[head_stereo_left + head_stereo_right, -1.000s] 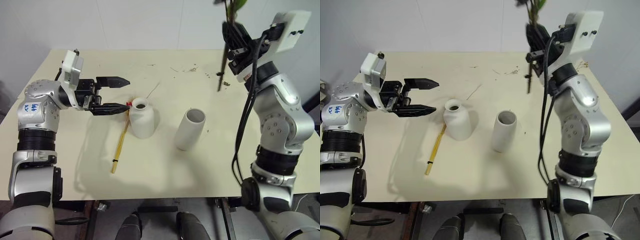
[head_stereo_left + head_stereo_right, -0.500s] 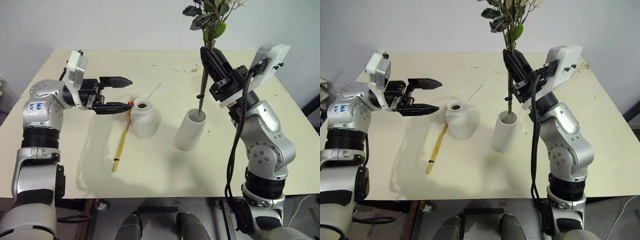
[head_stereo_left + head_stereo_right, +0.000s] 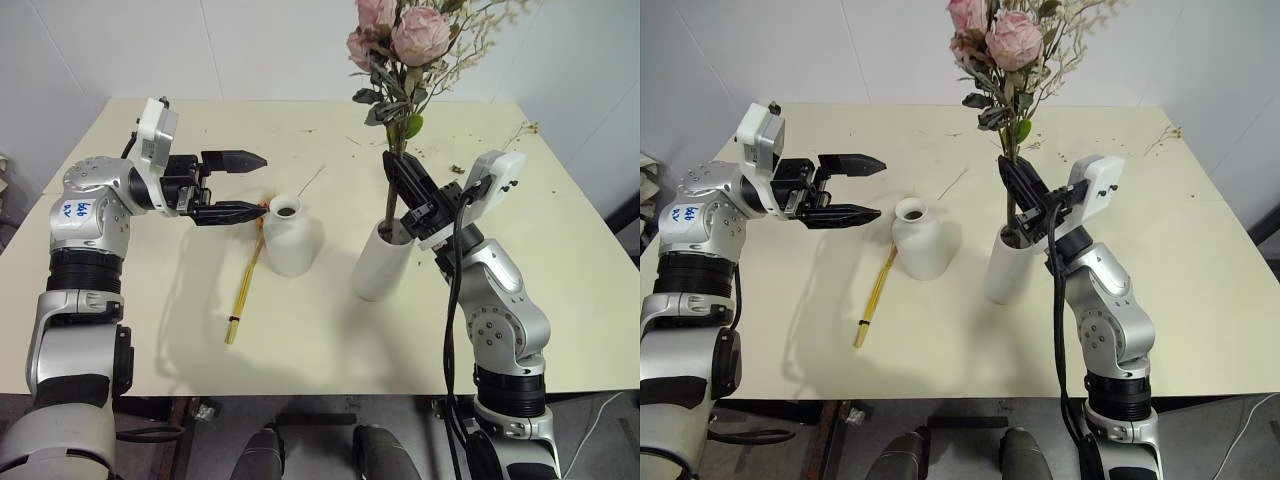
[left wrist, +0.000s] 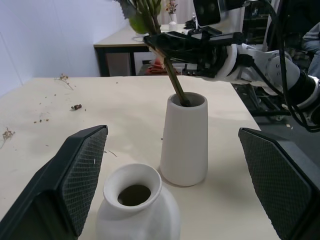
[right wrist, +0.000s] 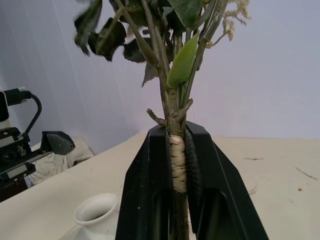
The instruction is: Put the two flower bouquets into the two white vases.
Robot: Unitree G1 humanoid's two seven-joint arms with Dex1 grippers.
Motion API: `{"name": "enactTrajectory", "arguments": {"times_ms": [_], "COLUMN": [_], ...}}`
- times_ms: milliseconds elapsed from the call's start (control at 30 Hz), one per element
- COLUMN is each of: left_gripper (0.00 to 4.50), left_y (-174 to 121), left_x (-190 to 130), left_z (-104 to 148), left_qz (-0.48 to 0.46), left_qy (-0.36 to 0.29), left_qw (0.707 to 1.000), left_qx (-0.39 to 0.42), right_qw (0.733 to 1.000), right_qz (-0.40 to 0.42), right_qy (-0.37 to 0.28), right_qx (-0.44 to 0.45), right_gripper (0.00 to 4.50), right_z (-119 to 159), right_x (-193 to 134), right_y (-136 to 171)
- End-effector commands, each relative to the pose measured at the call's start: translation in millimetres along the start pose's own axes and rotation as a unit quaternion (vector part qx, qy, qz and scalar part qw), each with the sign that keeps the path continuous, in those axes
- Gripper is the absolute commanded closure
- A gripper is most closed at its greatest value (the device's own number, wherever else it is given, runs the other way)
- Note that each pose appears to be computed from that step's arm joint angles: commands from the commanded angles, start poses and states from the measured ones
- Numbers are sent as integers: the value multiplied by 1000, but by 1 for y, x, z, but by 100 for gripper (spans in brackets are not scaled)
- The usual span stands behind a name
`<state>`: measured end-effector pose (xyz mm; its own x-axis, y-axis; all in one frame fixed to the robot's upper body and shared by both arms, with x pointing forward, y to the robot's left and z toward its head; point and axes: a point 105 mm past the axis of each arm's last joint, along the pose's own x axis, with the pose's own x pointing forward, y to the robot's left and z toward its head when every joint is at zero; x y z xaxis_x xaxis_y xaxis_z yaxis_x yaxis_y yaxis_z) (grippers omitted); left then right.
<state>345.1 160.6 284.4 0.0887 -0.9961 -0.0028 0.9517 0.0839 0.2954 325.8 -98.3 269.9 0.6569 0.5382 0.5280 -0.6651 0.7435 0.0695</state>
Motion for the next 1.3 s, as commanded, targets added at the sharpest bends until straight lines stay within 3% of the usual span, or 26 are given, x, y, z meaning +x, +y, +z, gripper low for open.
{"name": "enactTrajectory", "arguments": {"times_ms": [33,167,367,567,633,867,1000,1167,1300], "left_gripper": [0,0,0,0,0,0,0,0,0], "left_y": [-7,-6,-4,-4,-3,4,23,50,51], "left_x": [-2,0,1,2,1,-4,-17,-49,-63], "left_z": [12,11,11,11,12,18,15,-3,-26], "left_qz": [-41,-40,-38,-36,-27,21,134,342,422], "left_qy": [-1,-2,-4,-8,-8,-29,-21,0,65], "left_qw": [999,999,999,999,999,998,989,939,904], "left_qx": [28,28,32,35,38,51,53,28,4], "right_qw": [1000,1000,999,986,977,943,936,944,947], "right_qz": [9,4,20,83,101,150,185,174,179], "right_qy": [-9,1,18,99,141,252,268,249,244], "right_qx": [-16,-18,-41,-102,-126,-155,-131,-126,-106], "right_gripper": [447,447,248,52,6,6,6,6,6], "right_z": [5,0,9,20,28,51,62,67,64], "right_x": [-9,-17,-25,-53,-67,-93,-93,-85,-82], "right_y": [3,-1,1,12,14,20,32,28,28]}}
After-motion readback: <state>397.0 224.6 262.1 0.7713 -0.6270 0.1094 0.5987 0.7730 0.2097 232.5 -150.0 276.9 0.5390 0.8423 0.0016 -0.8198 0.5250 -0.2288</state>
